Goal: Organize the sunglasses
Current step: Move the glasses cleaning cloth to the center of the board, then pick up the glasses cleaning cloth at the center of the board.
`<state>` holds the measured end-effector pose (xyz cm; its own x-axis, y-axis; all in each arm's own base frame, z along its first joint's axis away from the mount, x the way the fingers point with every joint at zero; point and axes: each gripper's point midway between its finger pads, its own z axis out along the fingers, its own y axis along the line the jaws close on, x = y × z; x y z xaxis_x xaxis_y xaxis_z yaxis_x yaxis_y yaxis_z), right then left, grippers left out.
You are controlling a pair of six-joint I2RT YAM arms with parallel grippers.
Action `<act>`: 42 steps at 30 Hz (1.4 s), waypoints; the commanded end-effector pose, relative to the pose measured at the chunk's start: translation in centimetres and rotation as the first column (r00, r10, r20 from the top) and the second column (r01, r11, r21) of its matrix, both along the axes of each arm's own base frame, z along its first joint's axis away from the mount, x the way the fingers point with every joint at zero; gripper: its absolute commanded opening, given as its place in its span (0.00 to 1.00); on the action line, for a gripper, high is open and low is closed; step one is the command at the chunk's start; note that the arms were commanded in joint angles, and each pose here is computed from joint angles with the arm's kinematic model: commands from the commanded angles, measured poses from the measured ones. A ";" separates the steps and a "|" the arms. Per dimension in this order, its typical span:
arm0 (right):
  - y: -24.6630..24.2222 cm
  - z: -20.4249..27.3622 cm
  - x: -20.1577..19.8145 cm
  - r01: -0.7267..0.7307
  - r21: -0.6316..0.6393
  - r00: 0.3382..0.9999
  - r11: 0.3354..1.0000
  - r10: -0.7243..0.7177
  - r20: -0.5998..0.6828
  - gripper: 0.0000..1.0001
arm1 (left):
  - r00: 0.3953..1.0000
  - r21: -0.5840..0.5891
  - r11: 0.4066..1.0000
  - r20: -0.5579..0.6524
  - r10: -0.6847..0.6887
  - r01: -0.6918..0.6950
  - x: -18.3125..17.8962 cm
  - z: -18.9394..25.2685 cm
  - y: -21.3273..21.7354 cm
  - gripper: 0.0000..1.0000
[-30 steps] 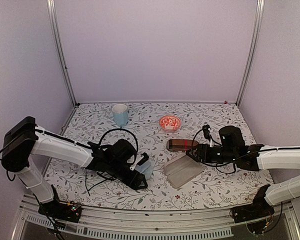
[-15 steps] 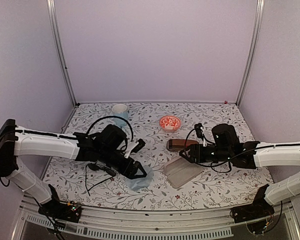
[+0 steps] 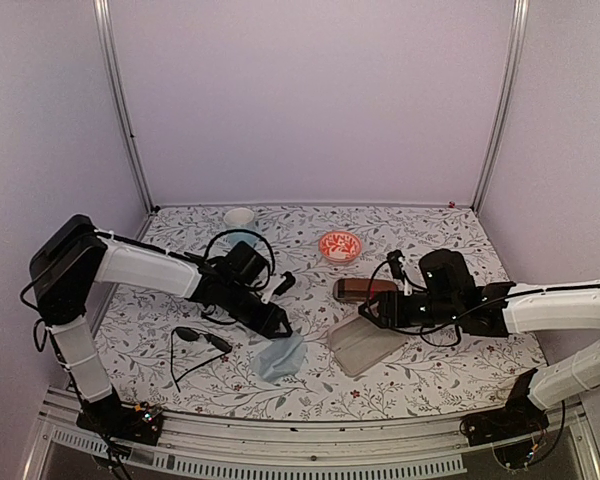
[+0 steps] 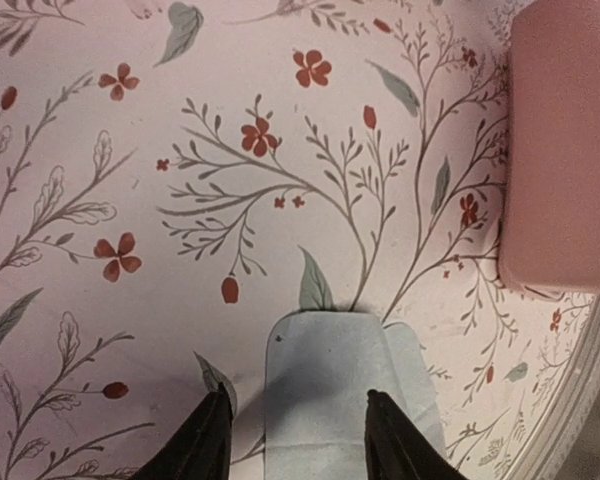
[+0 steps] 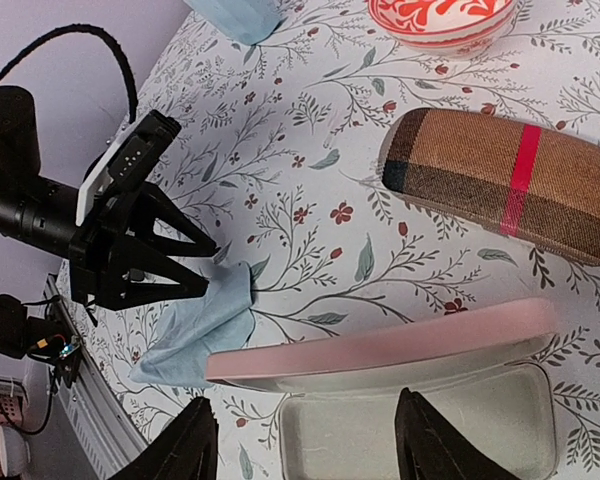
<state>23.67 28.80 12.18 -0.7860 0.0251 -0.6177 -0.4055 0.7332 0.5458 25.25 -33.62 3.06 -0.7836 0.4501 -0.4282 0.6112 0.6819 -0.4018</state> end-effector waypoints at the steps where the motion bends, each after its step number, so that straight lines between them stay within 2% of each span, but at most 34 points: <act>1: 0.6 0.3 0.4 -0.002 0.003 1.000 1.000 0.002 0.004 0.62 | 1.000 0.014 1.000 0.021 -0.022 0.022 0.4 -0.5 -0.3 0.44; 8: 1.0 -0.1 0.5 -0.014 0.002 1.000 1.000 0.014 -0.004 0.62 | 0.999 0.058 0.997 0.003 -0.054 0.054 -1.2 -2.3 -0.7 0.37; 18: 0.7 0.0 0.2 -0.006 0.011 1.000 1.000 0.006 -0.007 0.62 | 0.999 0.134 0.990 0.019 -0.045 0.043 -2.2 -3.5 -0.3 0.20; 25: 0.8 0.0 0.3 -0.008 0.009 1.000 1.000 0.008 -0.006 0.62 | 0.998 0.122 0.991 0.000 -0.056 0.056 -3.5 -3.8 -0.8 0.17; 32: 0.8 -0.1 0.3 -0.011 0.010 1.000 1.000 0.011 -0.009 0.62 | 0.999 0.168 0.985 0.023 -0.038 0.034 -3.5 -4.3 -0.2 0.11; 36: 0.9 -0.1 0.3 -0.010 0.010 1.000 1.000 0.010 -0.011 0.62 | 0.999 0.176 0.984 0.044 -0.031 0.023 -3.3 -4.0 -0.1 0.00; 42: 1.0 0.2 0.3 -0.014 0.016 1.000 1.000 0.015 -0.007 0.62 | 0.994 0.135 0.991 0.107 -0.002 -0.013 -2.5 -1.5 -0.1 0.00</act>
<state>23.69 29.09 10.89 -0.8048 0.0043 -0.5935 -0.3948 0.7428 0.5408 24.18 -34.56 1.25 -0.7384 0.4924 -0.4607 0.6406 0.7257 -0.2511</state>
